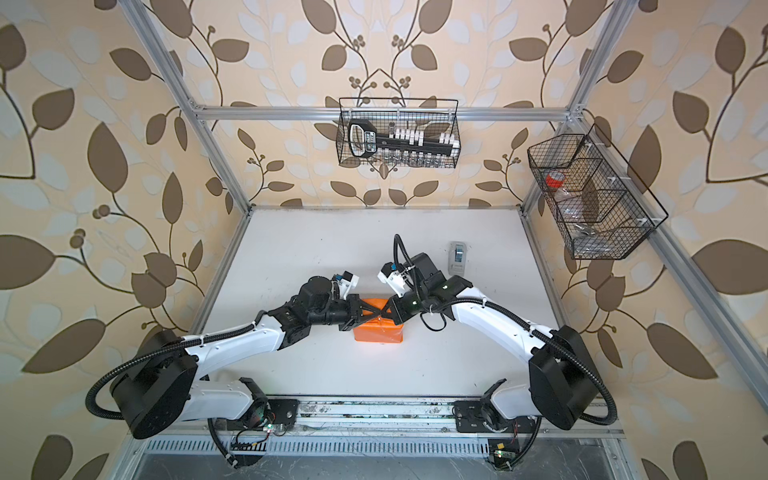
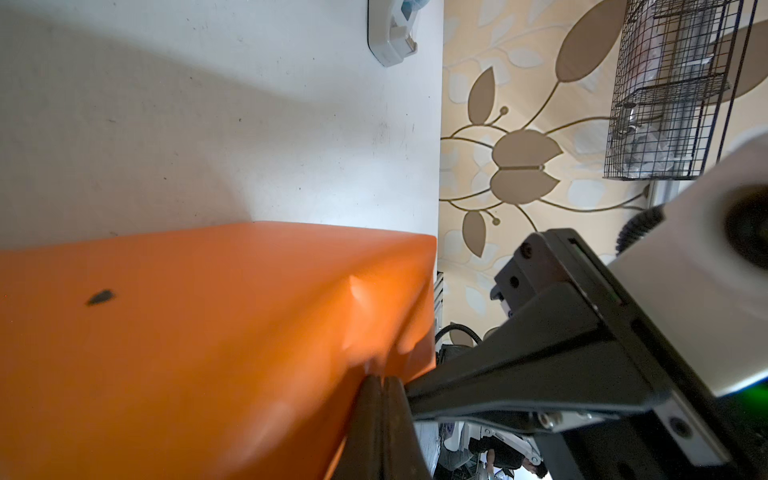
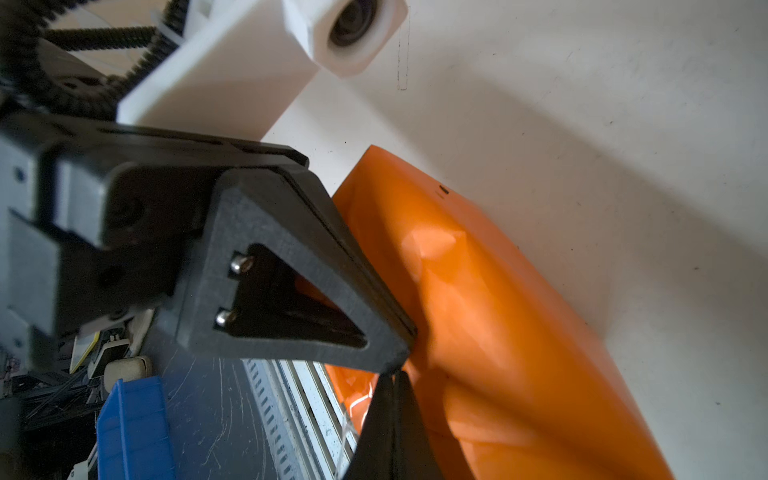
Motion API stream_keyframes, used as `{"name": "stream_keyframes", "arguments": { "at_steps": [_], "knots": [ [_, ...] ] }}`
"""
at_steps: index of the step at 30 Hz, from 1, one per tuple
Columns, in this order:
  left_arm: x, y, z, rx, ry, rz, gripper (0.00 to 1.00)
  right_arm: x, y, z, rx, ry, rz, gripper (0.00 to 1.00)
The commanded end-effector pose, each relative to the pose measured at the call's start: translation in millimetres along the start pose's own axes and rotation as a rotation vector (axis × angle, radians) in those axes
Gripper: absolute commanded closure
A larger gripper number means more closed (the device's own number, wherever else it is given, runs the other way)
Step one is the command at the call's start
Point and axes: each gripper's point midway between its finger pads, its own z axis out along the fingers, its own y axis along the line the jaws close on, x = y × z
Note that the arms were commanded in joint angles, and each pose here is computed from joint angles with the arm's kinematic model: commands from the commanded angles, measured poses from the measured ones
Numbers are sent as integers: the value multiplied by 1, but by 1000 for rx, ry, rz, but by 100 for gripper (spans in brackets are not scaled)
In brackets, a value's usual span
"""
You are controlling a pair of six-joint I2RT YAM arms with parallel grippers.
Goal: Wrap the gift box in paper
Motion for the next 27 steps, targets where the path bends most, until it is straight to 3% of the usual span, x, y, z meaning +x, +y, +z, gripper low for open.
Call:
{"name": "stream_keyframes", "arguments": {
  "at_steps": [1, 18, 27],
  "knots": [
    [40, 88, -7, -290, 98, -174, 100, 14, -9, 8, 33, 43, -13, 100],
    [36, 84, -18, -306, 48, -156, 100, 32, -21, 21, 86, 101, -16, 100],
    [36, 88, -11, -305, 64, -170, 100, 15, 1, 4, 21, 32, -33, 100]
  ]
}}
